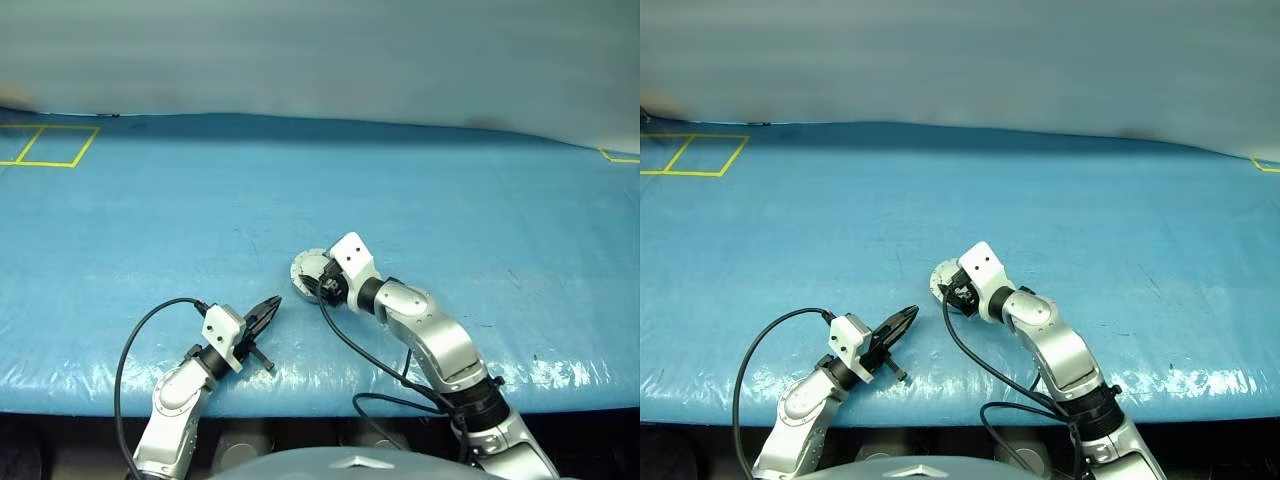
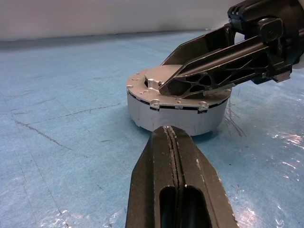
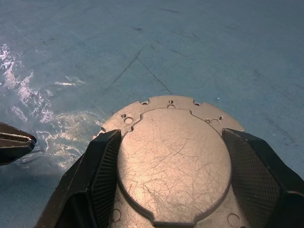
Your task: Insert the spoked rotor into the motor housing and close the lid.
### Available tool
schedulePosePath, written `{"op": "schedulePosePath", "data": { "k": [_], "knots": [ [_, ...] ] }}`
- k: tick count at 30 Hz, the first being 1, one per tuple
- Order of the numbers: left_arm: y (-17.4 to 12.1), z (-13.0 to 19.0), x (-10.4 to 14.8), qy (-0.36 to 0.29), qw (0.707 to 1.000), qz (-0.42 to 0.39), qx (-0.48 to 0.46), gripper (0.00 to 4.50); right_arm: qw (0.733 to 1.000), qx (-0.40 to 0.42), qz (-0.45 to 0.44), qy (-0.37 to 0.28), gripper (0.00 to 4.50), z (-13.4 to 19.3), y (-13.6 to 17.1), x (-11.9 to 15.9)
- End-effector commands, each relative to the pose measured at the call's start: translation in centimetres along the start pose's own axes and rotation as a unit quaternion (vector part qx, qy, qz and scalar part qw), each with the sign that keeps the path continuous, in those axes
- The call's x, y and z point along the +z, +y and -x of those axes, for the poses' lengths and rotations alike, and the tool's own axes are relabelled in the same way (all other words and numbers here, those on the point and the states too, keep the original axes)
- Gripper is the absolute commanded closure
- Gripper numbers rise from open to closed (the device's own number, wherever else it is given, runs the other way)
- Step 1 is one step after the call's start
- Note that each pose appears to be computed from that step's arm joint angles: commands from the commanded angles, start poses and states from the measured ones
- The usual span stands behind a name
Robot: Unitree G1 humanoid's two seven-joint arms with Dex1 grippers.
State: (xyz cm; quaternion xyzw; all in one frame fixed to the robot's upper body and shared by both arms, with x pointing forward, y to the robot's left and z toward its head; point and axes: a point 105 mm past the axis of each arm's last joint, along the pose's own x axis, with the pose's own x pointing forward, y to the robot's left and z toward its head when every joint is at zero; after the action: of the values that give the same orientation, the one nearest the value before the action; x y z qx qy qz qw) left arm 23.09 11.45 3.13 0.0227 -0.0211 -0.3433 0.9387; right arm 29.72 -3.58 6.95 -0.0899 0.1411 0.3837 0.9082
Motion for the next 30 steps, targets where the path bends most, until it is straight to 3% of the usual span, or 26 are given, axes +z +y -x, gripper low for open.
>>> {"op": "schedulePosePath", "data": {
  "k": [1, 30],
  "knots": [
    [-0.3, -0.4, 1.2, -0.023, 1.000, -0.011, -0.006, 4.50, 1.000, 0.013, 0.004, 0.002, 1.46, -0.3, 0.3, -0.4],
    [-0.3, -0.6, 0.7, -0.023, 1.000, -0.009, -0.002, 4.50, 0.995, 0.086, 0.032, 0.050, 1.46, 0.3, -0.5, -0.2]
  ]
}}
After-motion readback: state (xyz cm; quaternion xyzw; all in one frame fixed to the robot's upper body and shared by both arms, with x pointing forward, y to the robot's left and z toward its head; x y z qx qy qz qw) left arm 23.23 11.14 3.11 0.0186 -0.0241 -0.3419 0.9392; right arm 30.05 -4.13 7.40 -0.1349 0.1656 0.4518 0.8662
